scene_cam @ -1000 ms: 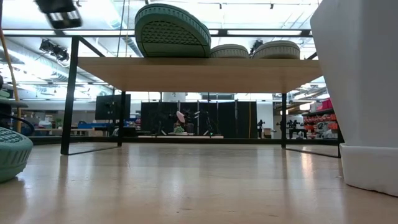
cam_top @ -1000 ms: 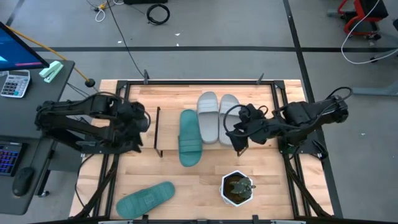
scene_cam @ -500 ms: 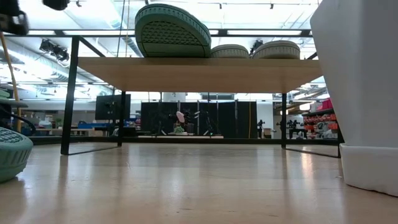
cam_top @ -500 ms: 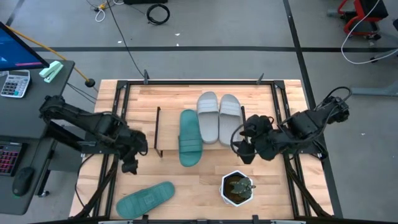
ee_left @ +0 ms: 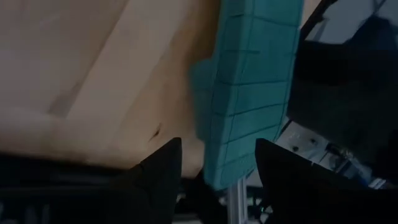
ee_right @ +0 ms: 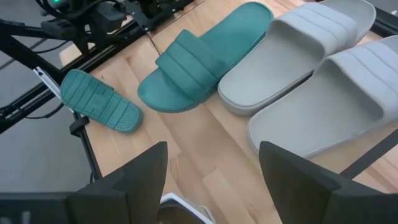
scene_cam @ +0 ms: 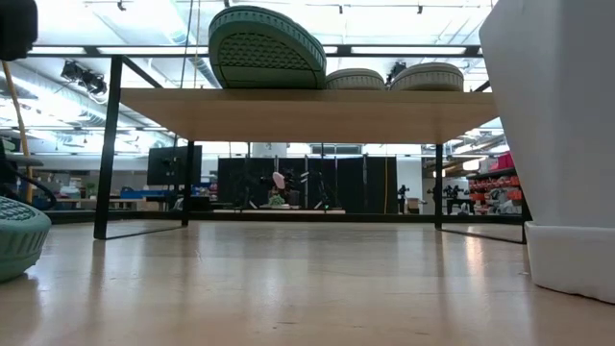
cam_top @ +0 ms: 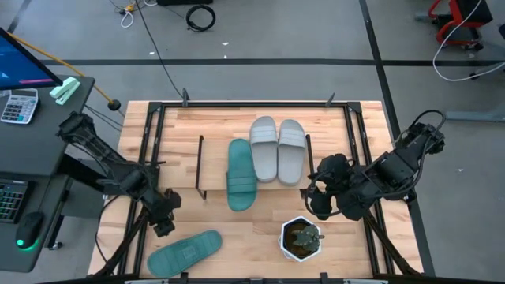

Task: Pick and place slides into the shelf
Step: Put the green slide on the shelf

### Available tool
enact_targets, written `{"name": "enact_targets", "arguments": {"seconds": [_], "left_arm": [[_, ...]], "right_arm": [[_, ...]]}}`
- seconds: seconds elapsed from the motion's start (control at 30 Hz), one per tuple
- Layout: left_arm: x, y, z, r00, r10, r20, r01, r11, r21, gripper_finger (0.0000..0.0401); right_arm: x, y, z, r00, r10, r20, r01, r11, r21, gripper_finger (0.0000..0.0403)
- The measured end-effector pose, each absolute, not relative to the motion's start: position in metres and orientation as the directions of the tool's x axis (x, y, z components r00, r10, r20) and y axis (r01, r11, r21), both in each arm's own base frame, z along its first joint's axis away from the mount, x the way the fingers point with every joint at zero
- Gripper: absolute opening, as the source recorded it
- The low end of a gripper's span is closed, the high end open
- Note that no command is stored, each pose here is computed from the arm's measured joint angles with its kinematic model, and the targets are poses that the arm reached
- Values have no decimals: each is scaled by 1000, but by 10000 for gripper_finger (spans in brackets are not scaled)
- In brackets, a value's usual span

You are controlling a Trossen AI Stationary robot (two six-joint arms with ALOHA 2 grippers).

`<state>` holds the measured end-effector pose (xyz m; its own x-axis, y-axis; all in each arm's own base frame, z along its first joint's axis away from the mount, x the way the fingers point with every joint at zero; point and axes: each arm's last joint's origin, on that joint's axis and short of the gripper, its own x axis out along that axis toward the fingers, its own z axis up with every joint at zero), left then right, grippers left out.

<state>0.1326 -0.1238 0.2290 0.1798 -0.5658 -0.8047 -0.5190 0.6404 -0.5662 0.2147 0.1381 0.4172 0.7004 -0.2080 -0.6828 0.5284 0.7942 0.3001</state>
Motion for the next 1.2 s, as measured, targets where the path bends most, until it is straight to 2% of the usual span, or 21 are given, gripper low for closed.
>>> {"name": "enact_targets", "arguments": {"seconds": [0.47, 0.73, 0.97, 1.2], "left_arm": [[124, -143, 194, 293, -641, -709, -543, 499, -675, 264], [109, -140, 167, 229, -615, -754, -555, 554, -621, 282], [105, -148, 163, 259, -701, -664, -470, 509, -721, 282], [101, -150, 161, 237, -695, -679, -402, 566, -720, 282]], "right_arm": [[215, 142, 419, 718, -185, -672, 536, 762, 363, 261], [215, 143, 419, 722, -183, -668, 565, 712, 416, 261], [220, 146, 418, 733, -176, -657, 574, 678, 459, 261], [235, 157, 410, 741, -169, -650, 586, 636, 502, 261]]}}
